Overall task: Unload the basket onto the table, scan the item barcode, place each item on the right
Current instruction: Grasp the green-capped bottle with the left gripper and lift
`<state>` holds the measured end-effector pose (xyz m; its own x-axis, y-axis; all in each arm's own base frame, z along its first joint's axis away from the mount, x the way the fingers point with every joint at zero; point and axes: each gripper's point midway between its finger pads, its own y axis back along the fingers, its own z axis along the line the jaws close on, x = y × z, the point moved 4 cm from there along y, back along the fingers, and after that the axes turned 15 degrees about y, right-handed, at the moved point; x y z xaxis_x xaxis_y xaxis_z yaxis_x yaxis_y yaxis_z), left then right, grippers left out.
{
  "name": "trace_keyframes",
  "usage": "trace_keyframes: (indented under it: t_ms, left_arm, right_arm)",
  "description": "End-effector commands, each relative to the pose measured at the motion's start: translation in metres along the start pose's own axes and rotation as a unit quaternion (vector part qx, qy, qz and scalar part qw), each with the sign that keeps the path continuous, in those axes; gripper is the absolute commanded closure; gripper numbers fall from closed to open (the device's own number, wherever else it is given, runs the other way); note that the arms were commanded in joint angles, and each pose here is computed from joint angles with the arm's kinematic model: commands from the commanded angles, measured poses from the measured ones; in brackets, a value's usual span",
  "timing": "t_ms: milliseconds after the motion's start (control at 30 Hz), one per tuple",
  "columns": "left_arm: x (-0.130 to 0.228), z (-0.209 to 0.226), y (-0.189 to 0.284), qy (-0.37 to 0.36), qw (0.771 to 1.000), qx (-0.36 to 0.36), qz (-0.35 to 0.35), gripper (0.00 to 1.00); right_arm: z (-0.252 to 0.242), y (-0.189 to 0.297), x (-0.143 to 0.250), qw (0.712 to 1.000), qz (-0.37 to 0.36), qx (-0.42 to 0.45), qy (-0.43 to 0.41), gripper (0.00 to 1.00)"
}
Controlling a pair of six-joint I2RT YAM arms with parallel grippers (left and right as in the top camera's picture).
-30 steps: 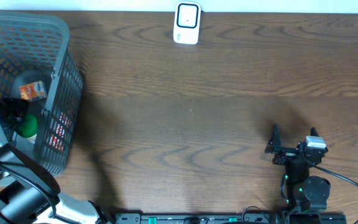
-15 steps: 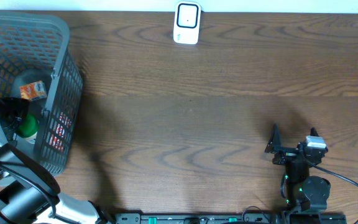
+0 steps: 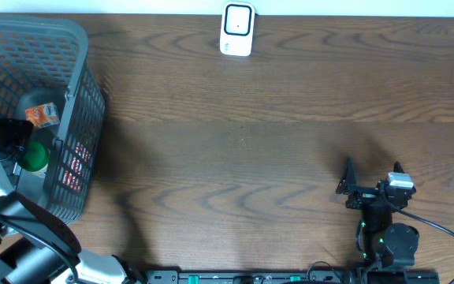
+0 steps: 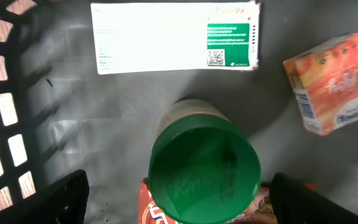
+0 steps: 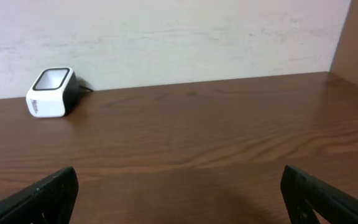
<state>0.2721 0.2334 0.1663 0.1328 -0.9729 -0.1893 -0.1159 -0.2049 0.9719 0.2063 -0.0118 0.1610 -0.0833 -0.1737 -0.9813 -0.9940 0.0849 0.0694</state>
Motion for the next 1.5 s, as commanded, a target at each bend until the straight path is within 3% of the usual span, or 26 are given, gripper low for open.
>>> trace_keyframes:
  t_ms: [0,400,1100,1200,1400,1467]
  left_arm:
    - [0.000,0.000,0.006,0.002,1.000,0.006,-0.005,0.09]
    - [0.000,-0.004,0.000,-0.012,1.000,0.006,-0.004,0.09]
    - [0.015,-0.001,-0.071,-0.049,0.995,-0.075,0.051,0.09]
    - [0.016,0.000,-0.072,-0.050,0.994,-0.079,0.054,0.13]
    - [0.017,0.003,-0.071,-0.054,0.993,-0.084,0.058,0.44]
    - [0.017,0.003,-0.070,-0.056,0.993,-0.085,0.059,0.46]
  right_arm:
    - [0.001,0.000,0.000,1.000,0.000,-0.002,0.006,0.01]
    - [0.001,0.000,0.000,1.000,0.000,-0.002,0.006,0.01]
    - [0.001,0.000,0.000,1.000,0.000,-0.002,0.006,0.01]
    - [0.001,0.000,0.000,1.000,0.000,-0.002,0.006,0.01]
    - [0.001,0.000,0.000,1.000,0.000,-0.002,0.006,0.01]
    - [0.001,0.000,0.000,1.000,0.000,-0.002,0.006,0.01]
